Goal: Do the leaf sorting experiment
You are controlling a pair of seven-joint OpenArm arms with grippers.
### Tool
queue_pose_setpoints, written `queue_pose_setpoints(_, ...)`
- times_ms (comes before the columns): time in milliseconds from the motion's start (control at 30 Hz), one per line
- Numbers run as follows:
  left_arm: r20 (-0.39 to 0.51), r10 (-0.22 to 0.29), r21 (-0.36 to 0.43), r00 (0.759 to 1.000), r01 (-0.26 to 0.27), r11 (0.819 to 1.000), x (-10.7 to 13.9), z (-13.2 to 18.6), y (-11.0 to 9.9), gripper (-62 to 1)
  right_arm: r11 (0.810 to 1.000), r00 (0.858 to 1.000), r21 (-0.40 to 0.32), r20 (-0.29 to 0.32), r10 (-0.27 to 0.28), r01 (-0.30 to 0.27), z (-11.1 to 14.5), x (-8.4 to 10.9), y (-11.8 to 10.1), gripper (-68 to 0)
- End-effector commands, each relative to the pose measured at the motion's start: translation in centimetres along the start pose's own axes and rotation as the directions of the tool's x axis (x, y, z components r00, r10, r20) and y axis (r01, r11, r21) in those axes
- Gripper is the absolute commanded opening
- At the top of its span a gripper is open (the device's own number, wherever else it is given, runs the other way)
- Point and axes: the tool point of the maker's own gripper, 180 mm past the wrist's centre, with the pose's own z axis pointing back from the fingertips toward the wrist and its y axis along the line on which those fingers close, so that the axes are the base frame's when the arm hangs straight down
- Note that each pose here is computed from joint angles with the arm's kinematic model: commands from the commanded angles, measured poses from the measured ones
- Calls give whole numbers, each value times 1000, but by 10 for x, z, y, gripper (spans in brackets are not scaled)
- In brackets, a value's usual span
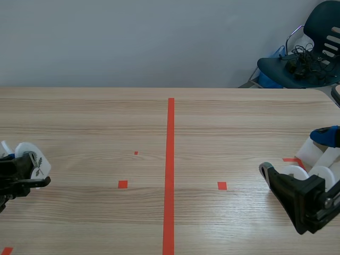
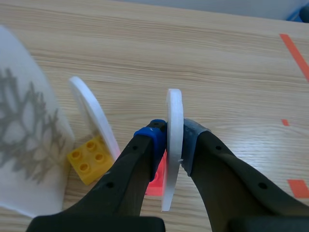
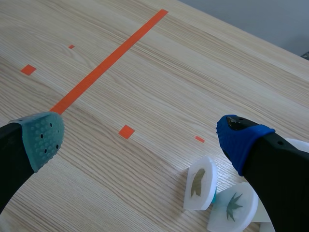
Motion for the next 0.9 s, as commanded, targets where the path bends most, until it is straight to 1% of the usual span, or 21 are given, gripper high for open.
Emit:
queue_pose_setpoints(0, 30, 27, -11, 999, -27, 1000, 6, -6, -4, -569, 1000, 999, -4, 48, 3, -3, -2, 14, -1, 4)
queue_pose_setpoints(67, 14, 30, 3, 999, -30, 1000, -1, -7, 1, -569, 1000, 999, -4, 48, 3, -3, -2, 14, -1, 4)
queue_pose_setpoints(300, 13, 28, 77, 1000, -29, 997, -15, -13, 24, -568, 1000, 999, -4, 48, 3, -3, -2, 14, -1, 4)
queue_pose_setpoints(433, 23, 27, 100, 999, -29, 995, -16, -17, 31, -568, 1000, 999, -4, 48, 3, -3, -2, 14, -1, 4)
queue_pose_setpoints(600, 43, 23, 100, 999, -27, 995, -12, -18, 32, -559, 1000, 999, -4, 48, 3, -3, -2, 14, -1, 4)
queue_pose_setpoints(667, 42, 21, 100, 999, -25, 995, -12, -18, 32, -525, 1000, 999, -4, 48, 3, -3, -2, 14, -1, 4)
queue_pose_setpoints(767, 36, 13, 98, 999, -16, 995, -12, -18, 34, -458, 1000, 999, -4, 48, 3, -3, -2, 14, -1, 4)
queue_pose_setpoints(867, 35, -6, 94, 999, 3, 996, -10, -18, 35, -385, 1000, 999, -4, 48, 3, -3, -2, 14, -1, 4)
